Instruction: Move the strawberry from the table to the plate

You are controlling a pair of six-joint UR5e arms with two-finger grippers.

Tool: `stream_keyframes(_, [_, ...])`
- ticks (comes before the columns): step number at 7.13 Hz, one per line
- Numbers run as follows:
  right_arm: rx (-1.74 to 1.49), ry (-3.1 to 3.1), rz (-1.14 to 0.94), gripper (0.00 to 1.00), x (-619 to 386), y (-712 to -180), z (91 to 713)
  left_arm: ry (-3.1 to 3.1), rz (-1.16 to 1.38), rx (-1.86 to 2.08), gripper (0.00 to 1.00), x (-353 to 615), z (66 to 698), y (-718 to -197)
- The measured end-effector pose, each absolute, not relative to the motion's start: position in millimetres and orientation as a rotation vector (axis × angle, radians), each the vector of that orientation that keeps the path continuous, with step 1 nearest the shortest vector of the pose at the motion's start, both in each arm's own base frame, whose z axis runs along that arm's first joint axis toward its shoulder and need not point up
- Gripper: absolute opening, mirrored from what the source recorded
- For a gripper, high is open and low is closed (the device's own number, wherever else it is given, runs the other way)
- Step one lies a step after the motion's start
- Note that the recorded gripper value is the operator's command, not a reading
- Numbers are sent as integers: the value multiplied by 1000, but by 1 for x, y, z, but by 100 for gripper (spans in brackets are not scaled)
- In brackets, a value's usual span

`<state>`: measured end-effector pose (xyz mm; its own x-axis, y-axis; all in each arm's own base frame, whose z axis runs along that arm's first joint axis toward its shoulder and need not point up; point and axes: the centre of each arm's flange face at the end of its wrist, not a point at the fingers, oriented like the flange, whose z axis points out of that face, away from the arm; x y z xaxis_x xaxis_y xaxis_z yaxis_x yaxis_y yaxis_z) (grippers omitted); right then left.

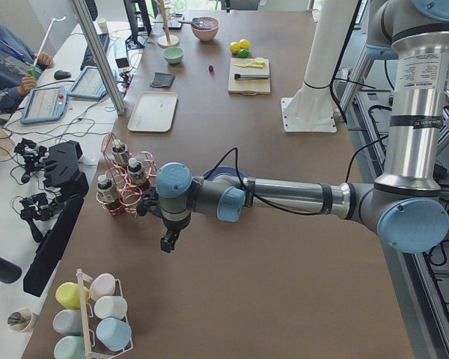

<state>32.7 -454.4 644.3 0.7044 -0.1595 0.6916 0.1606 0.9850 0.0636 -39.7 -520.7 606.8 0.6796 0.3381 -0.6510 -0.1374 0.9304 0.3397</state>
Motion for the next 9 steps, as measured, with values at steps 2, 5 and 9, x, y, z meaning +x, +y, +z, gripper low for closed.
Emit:
stream_keyframes(2, [9, -784, -182, 100, 32, -456, 638, 829, 271, 306, 98, -37, 594, -524])
stream_keyframes(5, [78, -782, -209, 100, 31, -465, 603, 954, 201, 367, 98, -30, 564, -527])
stream_keyframes(9, [180, -787, -166, 99, 29, -481, 529, 1020, 273, 432, 99, 15, 522, -546])
